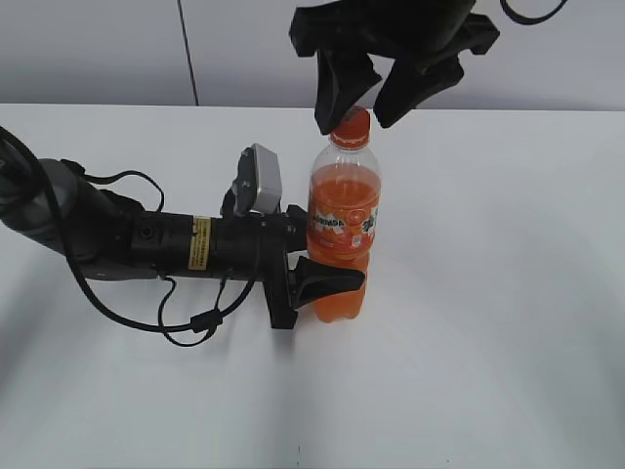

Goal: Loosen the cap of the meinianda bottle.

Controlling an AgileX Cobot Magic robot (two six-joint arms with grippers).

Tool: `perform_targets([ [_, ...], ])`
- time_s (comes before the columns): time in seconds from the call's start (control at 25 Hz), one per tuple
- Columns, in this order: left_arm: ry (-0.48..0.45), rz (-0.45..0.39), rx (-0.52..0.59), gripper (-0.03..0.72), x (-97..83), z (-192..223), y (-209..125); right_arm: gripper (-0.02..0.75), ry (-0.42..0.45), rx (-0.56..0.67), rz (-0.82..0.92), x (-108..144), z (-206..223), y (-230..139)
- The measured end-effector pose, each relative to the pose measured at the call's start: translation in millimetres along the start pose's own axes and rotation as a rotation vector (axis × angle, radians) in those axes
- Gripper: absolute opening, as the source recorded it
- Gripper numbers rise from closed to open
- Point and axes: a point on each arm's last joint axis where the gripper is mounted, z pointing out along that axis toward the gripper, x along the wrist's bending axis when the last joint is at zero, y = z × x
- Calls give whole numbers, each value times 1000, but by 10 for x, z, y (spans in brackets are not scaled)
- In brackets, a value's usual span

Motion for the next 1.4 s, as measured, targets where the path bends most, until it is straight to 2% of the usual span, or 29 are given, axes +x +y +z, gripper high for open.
perform_targets([
  [0.24,0,0,0,391,0,0,0,442,-2,8,1,-6,36,6],
  [0.32,0,0,0,391,0,0,0,397,-2,8,1,-6,36,6],
  [0.44,1,-1,0,391,1,0,0,286,-2,8,-13,-6,36,6],
  [0.6,1,-1,0,391,1,0,0,272,-1,8,-116,-5,36,6],
  [0.84,1,0,0,391,1,0,0,272,4,7,-472,-2,36,6],
  [1.08,-1,3,-1,391,-1,0,0,270,6,3,-1066,0,31,9],
  [1.24,-1,4,-1,391,-1,0,0,270,6,2,-1390,1,27,8],
  [1.4,-1,6,-1,391,-1,0,0,270,7,3,-1549,0,27,7],
])
